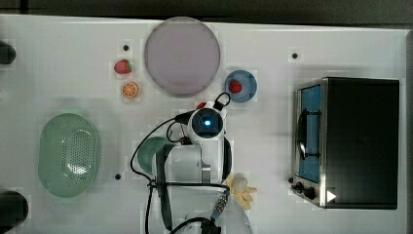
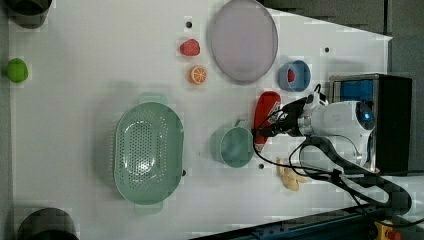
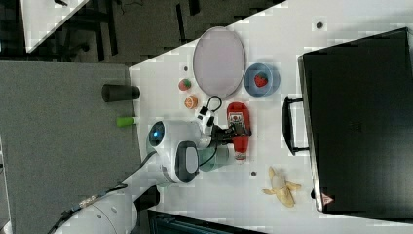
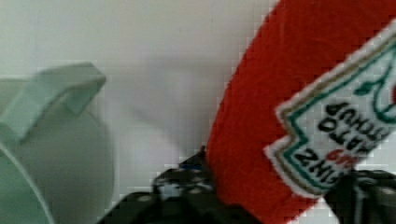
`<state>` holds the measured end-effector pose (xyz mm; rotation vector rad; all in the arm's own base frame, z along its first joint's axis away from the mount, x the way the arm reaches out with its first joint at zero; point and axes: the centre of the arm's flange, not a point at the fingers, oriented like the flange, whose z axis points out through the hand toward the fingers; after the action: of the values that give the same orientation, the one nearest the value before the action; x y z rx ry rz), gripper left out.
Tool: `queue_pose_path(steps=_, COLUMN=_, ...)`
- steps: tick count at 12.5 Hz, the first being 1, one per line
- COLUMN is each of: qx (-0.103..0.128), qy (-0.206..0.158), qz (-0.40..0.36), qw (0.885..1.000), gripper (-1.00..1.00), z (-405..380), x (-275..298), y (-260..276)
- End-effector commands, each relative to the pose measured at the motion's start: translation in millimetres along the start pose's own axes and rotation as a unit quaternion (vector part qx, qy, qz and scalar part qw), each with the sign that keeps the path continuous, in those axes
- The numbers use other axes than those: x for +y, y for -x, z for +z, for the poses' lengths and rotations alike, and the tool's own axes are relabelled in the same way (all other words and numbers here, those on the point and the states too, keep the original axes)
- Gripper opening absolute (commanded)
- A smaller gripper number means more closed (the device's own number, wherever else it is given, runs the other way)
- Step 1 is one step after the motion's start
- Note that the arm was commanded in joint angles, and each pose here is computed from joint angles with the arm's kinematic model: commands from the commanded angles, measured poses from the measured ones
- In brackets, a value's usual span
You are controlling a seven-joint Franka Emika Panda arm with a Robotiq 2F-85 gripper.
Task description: Pick Ketchup from the table and place it in strainer.
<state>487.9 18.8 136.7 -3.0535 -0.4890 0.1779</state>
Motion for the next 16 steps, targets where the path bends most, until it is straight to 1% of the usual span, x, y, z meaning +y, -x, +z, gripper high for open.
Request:
queue_pose_path(steps=1, qx=0.035, qy=0.014, qz=0.012, qw=0.999, gripper=0.22, z=-30, x=5, y=-14)
queue_pose_path(steps=3, qx=0.054, qy=0.024, qz=0.015, qw=0.998, gripper=0.22, z=-62, x=9, y=-17)
queue_pose_path(steps=4, qx=0.059, qy=0.029, qz=0.015, qw=0.998, gripper=0.22, z=-86, x=9, y=-18)
queue_pose_path(steps=5, qx=0.054, qy=0.032, qz=0.014, qw=0.998, gripper=0.22, z=-112, x=7, y=-17)
queue_pose_path(steps=7, qx=0.034, qy=0.036, qz=0.009, qw=0.999, gripper=0.22, z=-168, x=-2, y=-11)
queue_pose_path(steps=9, qx=0.02, qy=0.042, qz=0.003, qw=0.999, gripper=0.22, z=-219, x=-19, y=-4)
queue_pose_path(steps=12, qx=0.005, qy=0.047, qz=0.04, qw=0.998, gripper=0.22, z=-272, x=-64, y=3)
queue_pose_path(steps=13, qx=0.005, qy=0.042, qz=0.056, qw=0.998, gripper=0.22, z=-281, x=-85, y=3)
queue_pose_path(steps=15, qx=0.017, qy=0.025, qz=0.073, qw=0.997, gripper=0.22, z=-290, x=-134, y=-5)
queue_pose_path(steps=16, qx=0.017, qy=0.017, qz=0.09, qw=0.996, gripper=0.22, z=-289, x=-159, y=-8)
